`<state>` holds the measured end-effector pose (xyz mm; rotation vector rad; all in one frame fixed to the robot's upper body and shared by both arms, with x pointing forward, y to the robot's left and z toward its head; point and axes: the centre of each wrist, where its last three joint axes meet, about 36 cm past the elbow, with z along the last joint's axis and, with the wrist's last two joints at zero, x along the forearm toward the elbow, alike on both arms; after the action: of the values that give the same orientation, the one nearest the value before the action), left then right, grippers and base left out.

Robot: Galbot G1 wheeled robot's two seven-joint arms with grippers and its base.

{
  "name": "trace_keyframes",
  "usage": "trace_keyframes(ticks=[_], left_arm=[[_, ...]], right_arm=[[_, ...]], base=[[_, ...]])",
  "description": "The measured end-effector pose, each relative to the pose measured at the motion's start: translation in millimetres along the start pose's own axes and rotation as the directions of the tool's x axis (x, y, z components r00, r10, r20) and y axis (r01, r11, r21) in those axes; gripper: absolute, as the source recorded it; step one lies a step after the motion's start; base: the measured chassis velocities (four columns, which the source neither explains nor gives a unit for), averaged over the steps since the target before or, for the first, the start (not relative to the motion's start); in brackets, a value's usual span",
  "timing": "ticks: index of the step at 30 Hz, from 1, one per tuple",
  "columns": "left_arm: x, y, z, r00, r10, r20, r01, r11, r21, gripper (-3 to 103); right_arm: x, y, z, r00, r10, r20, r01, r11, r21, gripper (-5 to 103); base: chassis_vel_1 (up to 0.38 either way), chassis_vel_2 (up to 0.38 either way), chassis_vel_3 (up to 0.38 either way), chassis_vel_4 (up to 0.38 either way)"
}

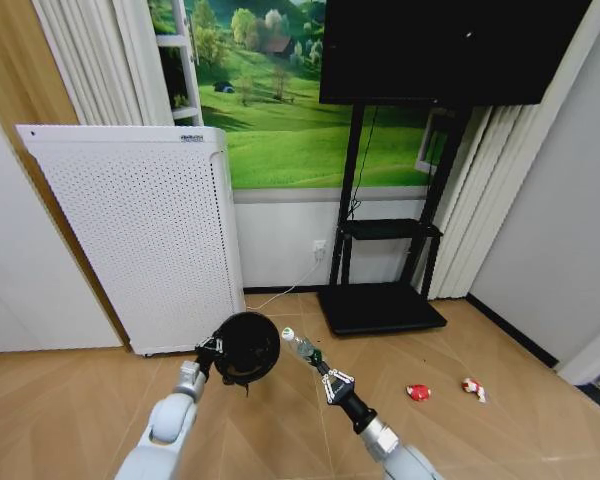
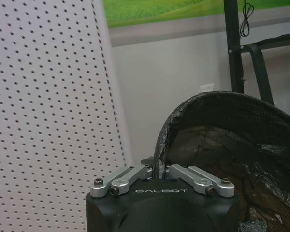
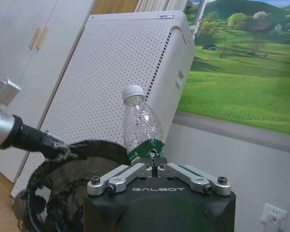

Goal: Pick up the trash bin and place the garbage on the floor into it.

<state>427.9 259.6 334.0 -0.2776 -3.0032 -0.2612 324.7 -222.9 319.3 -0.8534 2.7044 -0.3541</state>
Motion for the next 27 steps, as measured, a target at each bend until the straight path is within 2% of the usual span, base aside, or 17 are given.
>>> trace_keyframes(ticks=[8,9,15,19,27], left_arm=[[-18.0,-32.9,5.0,0.999,0.034,0.002,-0.034,0.999,0.031,4],[-18.0,-32.9,5.0,0.999,0.034,0.002,-0.034,0.999,0.031,4],[-24.6,-61.0,2.3,0.998,0.068,0.001,-0.068,0.996,0.062,4],[-14.9,-72.0,4.6,0.996,0.089,-0.007,-0.089,0.994,0.062,4],[-1.2,-75.1,9.2,0.994,0.105,-0.019,-0.104,0.993,0.050,4]], right_arm=[[-15.6,26.9,7.7,0.999,-0.033,0.017,0.033,0.998,-0.047,1],[-15.6,26.9,7.7,0.999,-0.033,0.017,0.033,0.998,-0.047,1],[-44.8,39.0,26.2,0.998,-0.056,0.032,0.058,0.997,-0.052,1],[-64.7,42.2,34.0,0.998,-0.049,0.041,0.051,0.997,-0.057,1],[-85.5,48.9,47.6,0.998,-0.042,0.035,0.045,0.997,-0.067,1]], base=[[0.000,0.000,0.000,0.000],[0.000,0.000,0.000,0.000],[0.000,0.000,0.000,0.000],[0.000,0.000,0.000,0.000],[0.000,0.000,0.000,0.000]])
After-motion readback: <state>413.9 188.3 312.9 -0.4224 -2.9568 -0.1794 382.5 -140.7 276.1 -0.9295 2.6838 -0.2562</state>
